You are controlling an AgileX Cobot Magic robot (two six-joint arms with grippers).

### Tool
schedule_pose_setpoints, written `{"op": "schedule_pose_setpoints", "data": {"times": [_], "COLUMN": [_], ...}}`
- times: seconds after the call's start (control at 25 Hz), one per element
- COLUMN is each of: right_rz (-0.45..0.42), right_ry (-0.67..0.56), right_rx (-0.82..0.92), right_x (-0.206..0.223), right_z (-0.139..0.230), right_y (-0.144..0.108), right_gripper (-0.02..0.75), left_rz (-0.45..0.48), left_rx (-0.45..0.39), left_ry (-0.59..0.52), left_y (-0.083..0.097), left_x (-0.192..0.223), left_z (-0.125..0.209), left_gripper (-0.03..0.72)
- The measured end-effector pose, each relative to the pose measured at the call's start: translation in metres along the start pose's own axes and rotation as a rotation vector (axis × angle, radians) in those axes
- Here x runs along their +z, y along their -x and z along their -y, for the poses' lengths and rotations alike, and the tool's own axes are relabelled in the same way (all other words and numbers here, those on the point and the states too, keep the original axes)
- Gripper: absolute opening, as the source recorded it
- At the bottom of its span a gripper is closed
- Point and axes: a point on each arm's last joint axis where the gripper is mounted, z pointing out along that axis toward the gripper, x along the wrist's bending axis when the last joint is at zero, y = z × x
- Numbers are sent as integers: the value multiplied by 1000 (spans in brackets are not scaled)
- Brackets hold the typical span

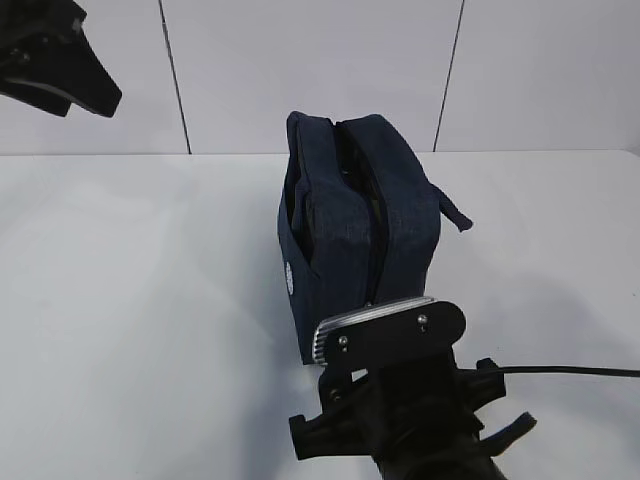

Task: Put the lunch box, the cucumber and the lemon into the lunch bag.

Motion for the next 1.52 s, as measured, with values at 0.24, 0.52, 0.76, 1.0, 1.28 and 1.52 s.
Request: {"op": "schedule_pose_setpoints", "data": {"times": [0.24, 0.52, 0.76, 1.0, 1.28, 1.52], "right_rz": [4, -34, -21, -61, -39, -33], "right_ry": [-60, -101, -135, -165, -189, -209], "right_rx": [29, 49, 89, 57, 64, 72], "right_x": [11, 13, 26, 30, 38, 42], "right_z": [0, 0, -6, -10, -12, -10], "right_y": [6, 0, 6, 2, 9, 13], "right_gripper": [484, 484, 484, 484, 484, 484], "left_rz": [0, 0, 0, 0, 0, 0], "left_rx": [0, 0, 0, 0, 0, 0], "left_ry": [1, 1, 1, 1, 1, 1], "left_y": [0, 0, 0, 0, 0, 0], "left_x": [0, 0, 0, 0, 0, 0], "left_z": [0, 0, 0, 0, 0, 0], "left_gripper": [385, 384, 384, 384, 384, 384]}}
